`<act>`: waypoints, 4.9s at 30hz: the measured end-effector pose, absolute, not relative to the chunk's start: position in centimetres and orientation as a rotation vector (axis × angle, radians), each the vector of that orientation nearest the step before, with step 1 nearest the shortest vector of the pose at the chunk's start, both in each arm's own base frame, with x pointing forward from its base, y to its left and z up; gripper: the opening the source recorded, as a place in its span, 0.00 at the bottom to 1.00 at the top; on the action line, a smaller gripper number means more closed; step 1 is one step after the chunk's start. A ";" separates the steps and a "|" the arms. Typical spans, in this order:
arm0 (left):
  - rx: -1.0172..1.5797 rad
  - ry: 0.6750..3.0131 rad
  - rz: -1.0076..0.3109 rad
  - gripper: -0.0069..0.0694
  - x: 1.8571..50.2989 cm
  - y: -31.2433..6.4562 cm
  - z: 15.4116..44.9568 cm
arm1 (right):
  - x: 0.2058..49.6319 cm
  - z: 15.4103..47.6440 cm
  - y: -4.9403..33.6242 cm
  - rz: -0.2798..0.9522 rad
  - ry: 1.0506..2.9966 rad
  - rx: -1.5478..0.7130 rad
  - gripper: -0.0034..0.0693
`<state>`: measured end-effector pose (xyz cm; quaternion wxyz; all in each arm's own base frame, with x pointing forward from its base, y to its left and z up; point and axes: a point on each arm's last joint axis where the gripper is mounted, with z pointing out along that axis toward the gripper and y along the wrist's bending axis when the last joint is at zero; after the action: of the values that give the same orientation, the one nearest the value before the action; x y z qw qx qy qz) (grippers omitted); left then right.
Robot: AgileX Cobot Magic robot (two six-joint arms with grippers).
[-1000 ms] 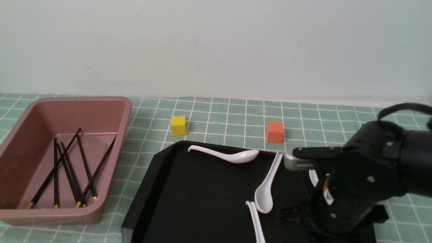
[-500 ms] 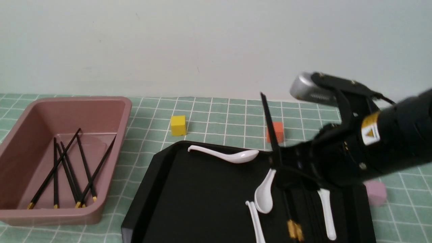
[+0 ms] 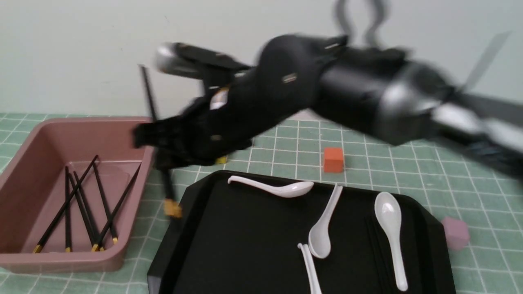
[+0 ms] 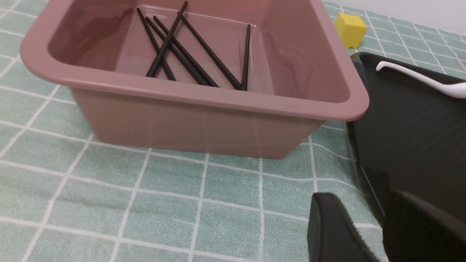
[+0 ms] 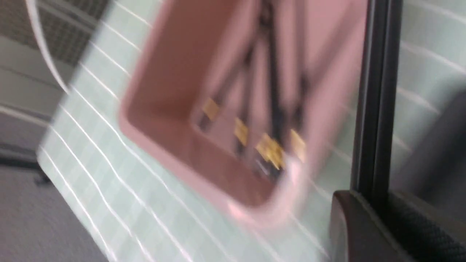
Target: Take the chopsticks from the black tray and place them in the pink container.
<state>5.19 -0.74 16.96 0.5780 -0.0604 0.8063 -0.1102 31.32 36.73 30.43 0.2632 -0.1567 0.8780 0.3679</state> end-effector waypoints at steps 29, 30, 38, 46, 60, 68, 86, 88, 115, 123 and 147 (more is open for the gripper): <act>-0.141 1.886 -0.258 0.40 5.2 -0.7 17.0 | 29.7 31.7 40.5 0.959 2.288 -0.606 0.26; -0.141 1.886 -0.258 0.40 5.2 -0.7 17.0 | 29.3 33.6 39.0 0.921 2.304 -0.635 0.21; -0.141 1.886 -0.258 0.40 5.2 -0.7 17.0 | 23.6 45.5 27.7 0.616 2.293 -0.798 0.03; -0.141 1.886 -0.258 0.40 5.2 -0.7 17.0 | 15.7 49.7 19.6 0.595 2.207 -0.821 0.03; -0.141 1.886 -0.258 0.40 5.2 -0.7 17.0 | 6.7 35.6 8.0 0.708 1.693 -0.665 0.04; -0.141 1.886 -0.258 0.40 5.2 -0.7 17.0 | 6.0 32.3 7.2 0.747 1.569 -0.632 0.05; -0.141 1.886 -0.258 0.40 5.2 -0.7 17.0 | 6.1 32.2 7.2 0.741 1.570 -0.636 0.06; -0.141 1.886 -0.258 0.40 5.2 -0.7 17.0 | 6.1 32.1 7.2 0.741 1.571 -0.636 0.06; -0.141 1.886 -0.258 0.40 5.2 -0.7 17.0 | 5.5 18.3 0.2 0.047 1.748 -0.016 0.10; -0.141 1.886 -0.258 0.40 5.2 -0.7 17.0 | 5.3 17.5 -0.1 0.010 1.853 0.012 0.10; -0.141 1.886 -0.258 0.40 5.2 -0.7 17.0 | 5.3 17.5 -0.1 -0.005 1.854 -0.008 0.14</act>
<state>5.19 -0.74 16.96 0.5780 -0.0604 0.8063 -0.1102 5.29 -0.09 17.47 0.6002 -0.0036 0.7998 -0.0022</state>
